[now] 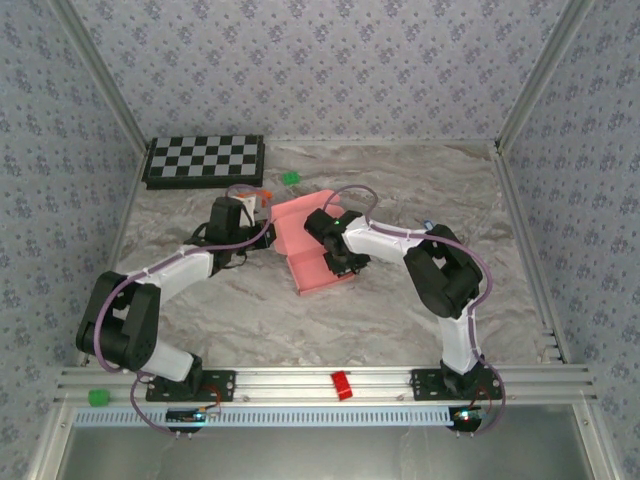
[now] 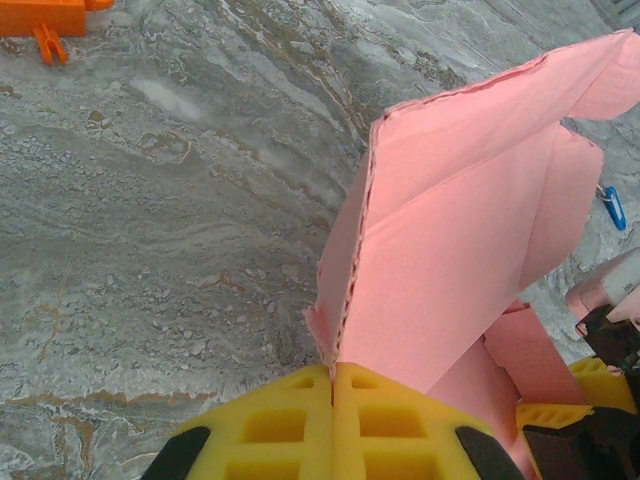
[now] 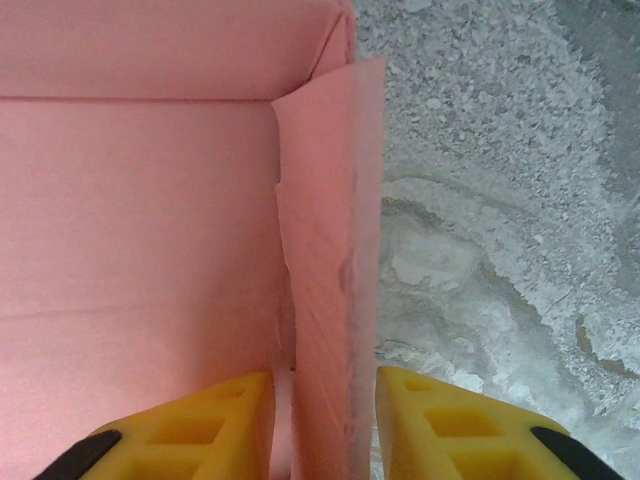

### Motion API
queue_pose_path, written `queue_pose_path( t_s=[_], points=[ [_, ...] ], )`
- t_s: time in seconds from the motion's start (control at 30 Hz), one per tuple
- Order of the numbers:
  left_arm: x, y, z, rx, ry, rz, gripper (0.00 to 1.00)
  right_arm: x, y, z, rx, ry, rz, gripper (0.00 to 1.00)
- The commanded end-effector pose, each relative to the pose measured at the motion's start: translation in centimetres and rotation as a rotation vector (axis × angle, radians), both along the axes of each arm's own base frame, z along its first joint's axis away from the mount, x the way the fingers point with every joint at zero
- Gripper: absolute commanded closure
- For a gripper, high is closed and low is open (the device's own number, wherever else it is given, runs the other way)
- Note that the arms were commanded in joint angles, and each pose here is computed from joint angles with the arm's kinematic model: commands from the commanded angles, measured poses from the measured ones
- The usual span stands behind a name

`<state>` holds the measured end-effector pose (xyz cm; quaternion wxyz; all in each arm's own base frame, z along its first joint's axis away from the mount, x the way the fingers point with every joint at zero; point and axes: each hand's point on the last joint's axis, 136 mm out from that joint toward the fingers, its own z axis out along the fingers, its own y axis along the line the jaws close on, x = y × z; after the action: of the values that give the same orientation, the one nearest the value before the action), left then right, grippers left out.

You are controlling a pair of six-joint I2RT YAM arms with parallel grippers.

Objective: Fold the paper box

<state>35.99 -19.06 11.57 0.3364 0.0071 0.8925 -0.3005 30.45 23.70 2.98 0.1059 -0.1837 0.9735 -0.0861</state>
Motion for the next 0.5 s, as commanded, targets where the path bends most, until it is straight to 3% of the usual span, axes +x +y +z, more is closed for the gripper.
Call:
queue_pose_path(
  t_s=[0.0,0.33,0.47],
  points=[
    [1.0,-0.8,1.5,-0.027,-0.039,-0.013,1.0,0.6,0.5,1.9,0.046,-0.033,-0.029,0.63],
    [1.5,-2.0,2.3,-0.08,-0.058,-0.056,1.0,0.9,0.2,3.1,0.08,-0.085,-0.064,0.57],
    [1.8,-2.6,2.5,-0.101,-0.062,-0.071,0.95,0.9,-0.1,3.6,0.105,-0.102,-0.079,0.54]
  ],
)
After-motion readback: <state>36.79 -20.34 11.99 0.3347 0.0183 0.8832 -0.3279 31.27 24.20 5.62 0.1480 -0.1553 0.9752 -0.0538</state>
